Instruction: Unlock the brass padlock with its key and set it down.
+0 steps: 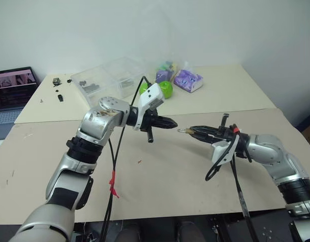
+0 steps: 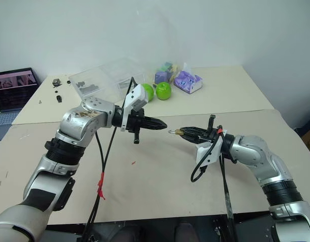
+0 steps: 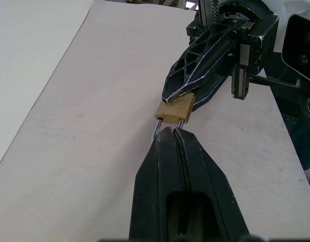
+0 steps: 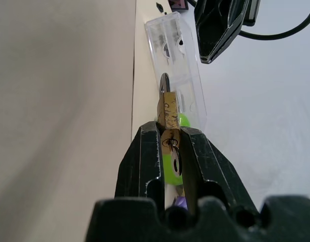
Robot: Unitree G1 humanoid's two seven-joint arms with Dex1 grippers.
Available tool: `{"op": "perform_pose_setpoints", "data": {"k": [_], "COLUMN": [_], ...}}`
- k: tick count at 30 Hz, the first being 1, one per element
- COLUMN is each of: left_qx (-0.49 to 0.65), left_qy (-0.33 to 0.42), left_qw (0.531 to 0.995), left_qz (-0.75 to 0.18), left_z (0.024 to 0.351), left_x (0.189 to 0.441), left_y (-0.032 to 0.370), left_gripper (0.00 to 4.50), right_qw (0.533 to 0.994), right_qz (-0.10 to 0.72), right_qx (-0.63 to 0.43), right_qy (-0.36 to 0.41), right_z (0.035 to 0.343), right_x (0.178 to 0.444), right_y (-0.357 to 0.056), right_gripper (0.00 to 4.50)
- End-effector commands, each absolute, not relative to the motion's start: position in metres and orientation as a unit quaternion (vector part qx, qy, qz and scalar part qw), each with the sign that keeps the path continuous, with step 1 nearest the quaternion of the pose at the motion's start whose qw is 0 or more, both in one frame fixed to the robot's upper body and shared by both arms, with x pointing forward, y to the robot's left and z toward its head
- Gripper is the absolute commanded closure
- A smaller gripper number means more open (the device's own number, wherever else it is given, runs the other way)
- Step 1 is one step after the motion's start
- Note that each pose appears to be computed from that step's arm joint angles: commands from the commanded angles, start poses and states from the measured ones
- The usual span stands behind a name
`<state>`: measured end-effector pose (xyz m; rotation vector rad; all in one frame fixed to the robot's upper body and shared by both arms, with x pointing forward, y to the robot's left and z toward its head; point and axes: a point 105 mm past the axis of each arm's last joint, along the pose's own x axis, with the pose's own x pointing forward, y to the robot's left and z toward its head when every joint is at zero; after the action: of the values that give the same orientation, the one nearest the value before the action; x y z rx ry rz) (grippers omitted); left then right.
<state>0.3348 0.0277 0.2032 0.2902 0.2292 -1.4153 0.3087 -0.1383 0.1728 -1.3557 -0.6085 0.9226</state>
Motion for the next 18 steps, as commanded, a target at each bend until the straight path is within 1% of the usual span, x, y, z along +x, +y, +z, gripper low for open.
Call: {"op": "perform_pose_setpoints", "data": {"k": [1, 8, 18], "left_qx": [0.142, 0.150, 0.154], "left_qy": [0.081, 0.073, 0.067], "left_qw": [0.739, 0.742, 0.735], "left_qz": [-0.654, -0.649, -0.657], "left_z": [0.214, 0.217, 0.219], "left_x": [0.332, 0.337, 0.337], "left_y": [0.023, 0.023, 0.017], "left_gripper": [4.47, 4.47, 4.47], "right_qw": [0.641, 0.640, 0.642], "right_qz": [0.383, 0.380, 0.383], "right_qx": [-0.589, -0.585, -0.580], "right_qy": [-0.310, -0.322, -0.325], "right_z": [0.198, 0.205, 0.207], "right_x": [0.306, 0.300, 0.291], "right_y": [-0.132, -0.127, -0.121], "right_gripper": [4.41, 4.41, 4.41]}}
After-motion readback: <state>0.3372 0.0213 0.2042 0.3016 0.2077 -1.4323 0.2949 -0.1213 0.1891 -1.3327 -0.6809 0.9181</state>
